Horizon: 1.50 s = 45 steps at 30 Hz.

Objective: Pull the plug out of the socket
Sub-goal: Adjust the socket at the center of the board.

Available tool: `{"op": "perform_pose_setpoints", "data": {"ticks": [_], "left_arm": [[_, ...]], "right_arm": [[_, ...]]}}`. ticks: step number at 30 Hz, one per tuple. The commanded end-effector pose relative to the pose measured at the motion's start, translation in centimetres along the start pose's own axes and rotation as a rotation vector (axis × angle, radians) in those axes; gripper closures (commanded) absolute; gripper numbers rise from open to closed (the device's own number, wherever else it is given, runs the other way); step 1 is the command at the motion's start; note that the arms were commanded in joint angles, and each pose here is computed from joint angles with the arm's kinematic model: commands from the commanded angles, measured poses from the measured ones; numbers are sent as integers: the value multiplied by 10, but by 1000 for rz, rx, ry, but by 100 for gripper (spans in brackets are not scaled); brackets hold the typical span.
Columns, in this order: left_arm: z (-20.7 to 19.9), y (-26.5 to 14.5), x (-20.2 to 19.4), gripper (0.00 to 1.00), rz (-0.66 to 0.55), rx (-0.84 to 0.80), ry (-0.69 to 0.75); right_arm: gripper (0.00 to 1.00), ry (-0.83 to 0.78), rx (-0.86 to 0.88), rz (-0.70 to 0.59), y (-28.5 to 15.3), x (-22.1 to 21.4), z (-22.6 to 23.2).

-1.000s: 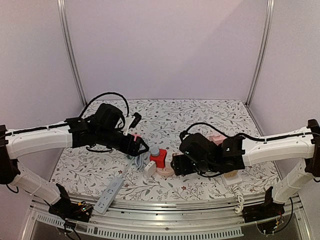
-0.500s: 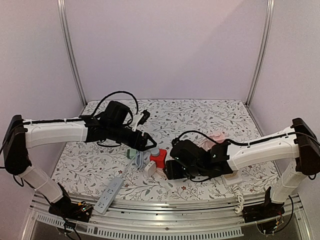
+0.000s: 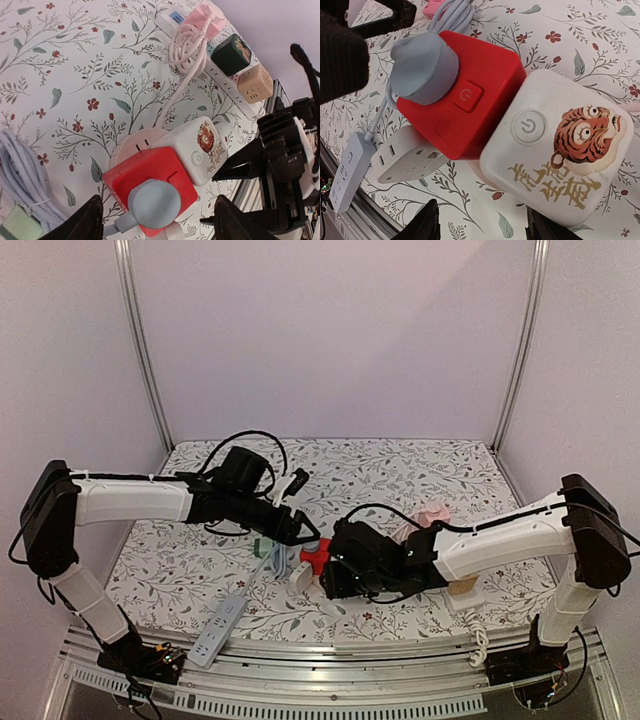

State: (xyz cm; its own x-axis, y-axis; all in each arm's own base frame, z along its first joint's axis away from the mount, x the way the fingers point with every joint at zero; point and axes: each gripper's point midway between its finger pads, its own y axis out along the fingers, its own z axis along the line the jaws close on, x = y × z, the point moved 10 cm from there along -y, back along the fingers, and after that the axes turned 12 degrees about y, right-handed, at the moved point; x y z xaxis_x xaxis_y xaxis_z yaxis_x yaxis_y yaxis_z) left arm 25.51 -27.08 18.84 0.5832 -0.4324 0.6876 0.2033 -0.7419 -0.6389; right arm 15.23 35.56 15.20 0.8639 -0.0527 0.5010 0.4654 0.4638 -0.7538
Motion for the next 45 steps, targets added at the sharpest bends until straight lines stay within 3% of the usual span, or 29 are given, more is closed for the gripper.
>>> {"op": "perform_pose_setpoints", "data": {"ticks": [1, 23, 31, 40, 45], "left_arm": [[8, 7, -10, 26, 12, -19, -12], [0, 29, -24, 31, 92, -32, 13], [6, 20, -26, 39, 121, 86, 96], [4, 14, -22, 43, 122, 92, 181], [2, 13, -24, 54, 128, 75, 199]], "right_arm": [[42, -6, -48, -44, 9, 15, -11], [43, -81, -123, -95, 21, 68, -46], [43, -77, -99, -75, 22, 66, -45], [44, -72, -91, -69, 25, 65, -44], [44, -76, -89, -74, 24, 67, -43]]}}
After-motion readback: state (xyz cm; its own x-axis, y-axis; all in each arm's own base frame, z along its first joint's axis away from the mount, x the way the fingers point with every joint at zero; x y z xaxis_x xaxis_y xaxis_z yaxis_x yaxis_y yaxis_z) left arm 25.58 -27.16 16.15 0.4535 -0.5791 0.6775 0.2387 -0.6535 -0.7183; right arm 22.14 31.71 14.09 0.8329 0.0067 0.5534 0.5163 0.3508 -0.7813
